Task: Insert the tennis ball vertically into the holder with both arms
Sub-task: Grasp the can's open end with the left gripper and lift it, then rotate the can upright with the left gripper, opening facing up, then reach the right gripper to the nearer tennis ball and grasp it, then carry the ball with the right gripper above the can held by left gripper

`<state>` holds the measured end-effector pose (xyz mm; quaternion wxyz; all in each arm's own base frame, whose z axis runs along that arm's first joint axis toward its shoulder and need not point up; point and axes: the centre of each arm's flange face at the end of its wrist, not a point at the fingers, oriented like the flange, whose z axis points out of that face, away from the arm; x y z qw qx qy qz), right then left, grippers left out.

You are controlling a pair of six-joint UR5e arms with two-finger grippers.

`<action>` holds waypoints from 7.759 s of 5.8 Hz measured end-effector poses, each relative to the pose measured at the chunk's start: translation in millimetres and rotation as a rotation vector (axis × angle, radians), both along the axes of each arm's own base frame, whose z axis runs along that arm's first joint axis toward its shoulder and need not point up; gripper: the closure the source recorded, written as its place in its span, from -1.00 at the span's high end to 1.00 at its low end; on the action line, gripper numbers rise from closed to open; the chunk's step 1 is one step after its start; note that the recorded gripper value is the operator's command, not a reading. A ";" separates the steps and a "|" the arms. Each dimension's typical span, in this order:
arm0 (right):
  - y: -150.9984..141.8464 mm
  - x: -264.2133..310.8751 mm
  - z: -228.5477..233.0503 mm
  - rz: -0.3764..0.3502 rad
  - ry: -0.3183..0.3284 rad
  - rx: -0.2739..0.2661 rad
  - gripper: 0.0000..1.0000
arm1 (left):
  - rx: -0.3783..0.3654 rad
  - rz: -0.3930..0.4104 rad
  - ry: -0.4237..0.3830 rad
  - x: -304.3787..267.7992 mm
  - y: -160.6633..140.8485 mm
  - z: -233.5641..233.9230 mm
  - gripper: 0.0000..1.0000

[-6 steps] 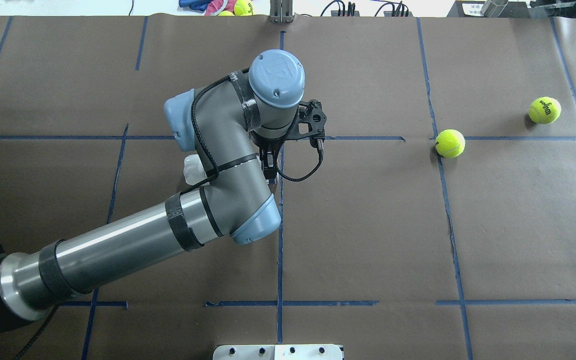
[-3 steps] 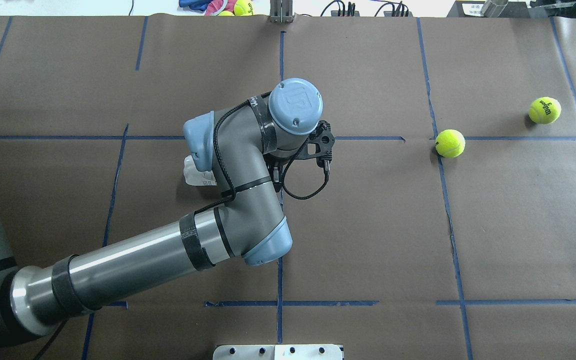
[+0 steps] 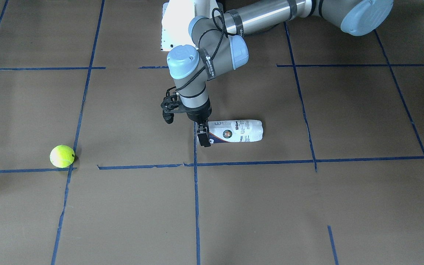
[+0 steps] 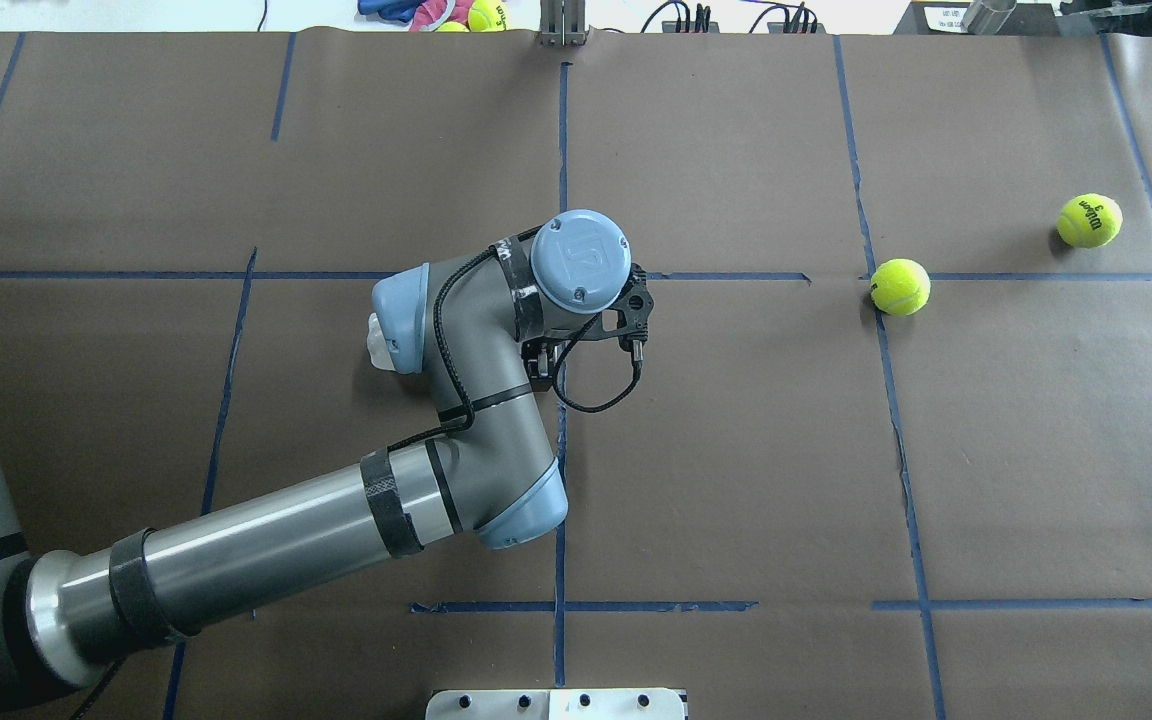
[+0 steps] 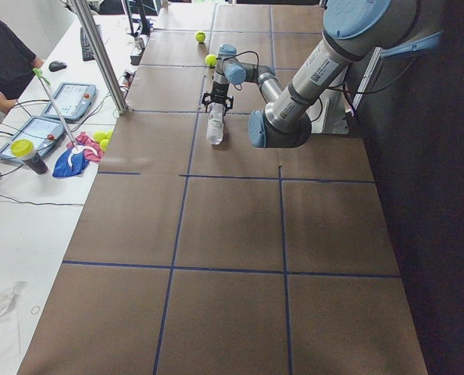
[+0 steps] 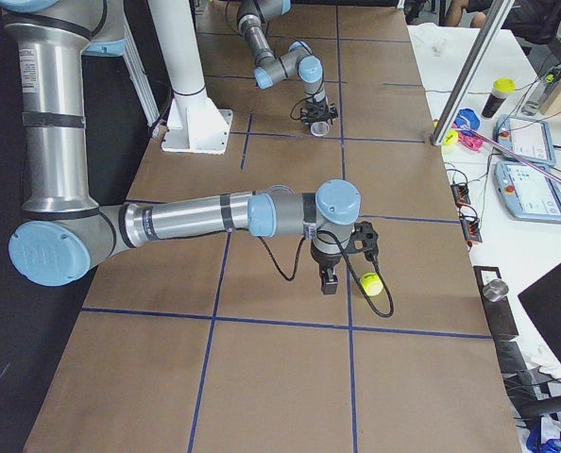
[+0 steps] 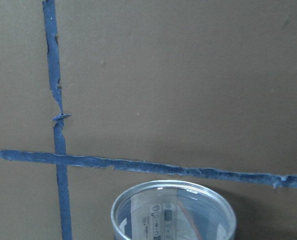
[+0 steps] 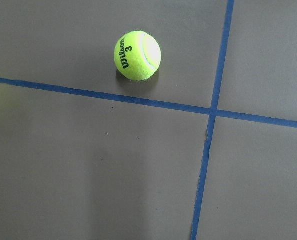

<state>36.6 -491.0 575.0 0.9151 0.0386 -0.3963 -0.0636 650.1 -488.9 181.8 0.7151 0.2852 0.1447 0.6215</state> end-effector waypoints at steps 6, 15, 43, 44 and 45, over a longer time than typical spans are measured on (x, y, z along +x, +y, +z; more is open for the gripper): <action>-1.1 -0.1 -2.1 0.001 -0.002 0.002 1.00 | 0.030 -0.034 0.078 -23.3 0.2 -23.5 0.43; -31.0 -88.0 -50.9 -0.082 -0.044 0.199 0.99 | 0.005 -0.640 1.471 -89.3 109.4 22.0 0.44; 9.2 -378.7 -440.2 0.121 -0.259 0.264 -0.93 | -0.020 -0.661 1.518 -65.6 138.7 45.3 0.61; 33.5 -402.9 -474.0 0.129 -0.316 0.235 -0.92 | -0.020 -0.660 1.518 -65.6 138.7 45.0 0.61; 53.4 -427.3 -490.3 0.129 -0.334 0.230 -0.91 | -0.019 -0.660 1.518 -65.6 138.6 44.8 0.62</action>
